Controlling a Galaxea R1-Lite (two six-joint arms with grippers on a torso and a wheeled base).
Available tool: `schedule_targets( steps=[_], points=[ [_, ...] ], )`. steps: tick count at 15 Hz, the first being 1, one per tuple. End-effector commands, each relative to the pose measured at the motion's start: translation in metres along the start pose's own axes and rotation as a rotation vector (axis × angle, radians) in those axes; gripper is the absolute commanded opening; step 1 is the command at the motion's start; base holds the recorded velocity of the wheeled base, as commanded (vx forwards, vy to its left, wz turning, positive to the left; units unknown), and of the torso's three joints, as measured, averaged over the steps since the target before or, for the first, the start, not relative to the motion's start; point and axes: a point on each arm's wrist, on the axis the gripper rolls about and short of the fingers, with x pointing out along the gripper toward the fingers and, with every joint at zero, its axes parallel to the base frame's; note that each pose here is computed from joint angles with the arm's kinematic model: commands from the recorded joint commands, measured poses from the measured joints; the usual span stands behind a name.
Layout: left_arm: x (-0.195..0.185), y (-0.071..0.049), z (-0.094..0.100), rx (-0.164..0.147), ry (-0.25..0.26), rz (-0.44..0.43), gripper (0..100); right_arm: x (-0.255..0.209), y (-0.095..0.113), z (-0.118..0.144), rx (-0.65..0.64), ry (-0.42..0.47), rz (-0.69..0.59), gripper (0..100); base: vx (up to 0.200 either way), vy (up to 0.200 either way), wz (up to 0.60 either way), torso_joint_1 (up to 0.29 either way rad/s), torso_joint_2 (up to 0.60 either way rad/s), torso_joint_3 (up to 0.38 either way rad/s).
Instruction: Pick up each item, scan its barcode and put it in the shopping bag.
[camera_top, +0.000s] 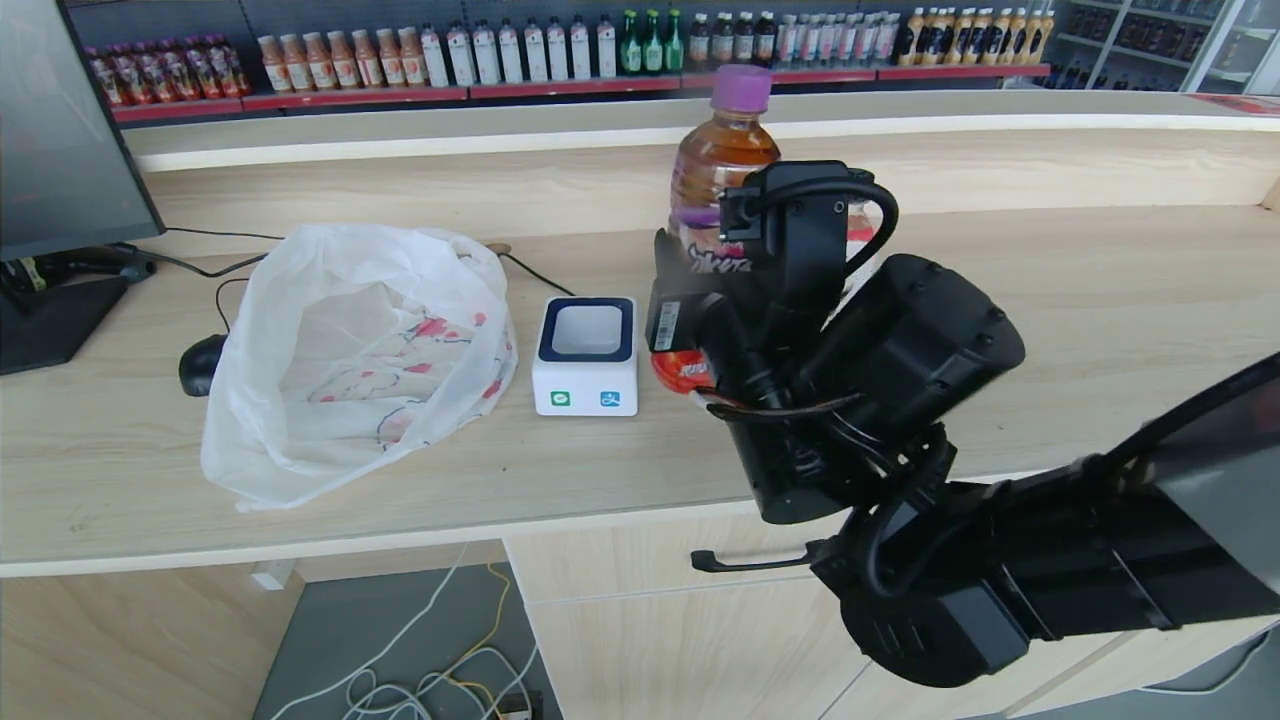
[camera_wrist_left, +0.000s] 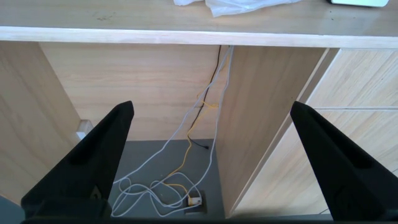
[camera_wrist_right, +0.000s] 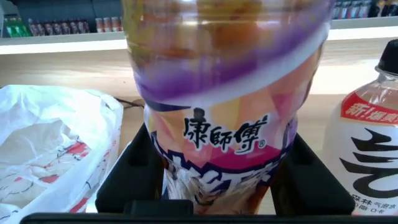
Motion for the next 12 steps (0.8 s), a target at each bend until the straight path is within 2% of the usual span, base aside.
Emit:
schedule_targets(
  steps=[1,4,6,8,10,12],
  points=[
    [0.0,0.0,0.0,0.0,0.0,0.0,100,-0.017,-0.008,0.013,0.005,-0.004,0.013,0,0.0,0.0,0.0,0.0,0.0,0.0],
    [0.0,0.0,0.0,0.0,0.0,0.0,100,-0.044,-0.014,0.009,-0.002,0.016,-0.018,0,0.0,0.0,0.0,0.0,0.0,0.0],
    [0.0,0.0,0.0,0.0,0.001,0.0,100,-0.07,-0.014,0.007,-0.032,0.06,0.036,0,0.0,0.0,0.0,0.0,0.0,0.0],
    [0.0,0.0,0.0,0.0,0.001,0.001,100,-0.081,-0.02,0.015,-0.075,0.061,0.043,0,0.0,0.0,0.0,0.0,0.0,0.0],
    [0.0,0.0,0.0,0.0,0.0,0.0,100,-0.093,-0.028,0.013,-0.129,0.086,0.054,0,0.0,0.0,0.0,0.0,0.0,0.0],
    [0.0,0.0,0.0,0.0,0.0,0.0,100,-0.104,-0.027,0.013,-0.138,0.094,0.08,0,0.0,0.0,0.0,0.0,0.0,0.0]
  ],
)
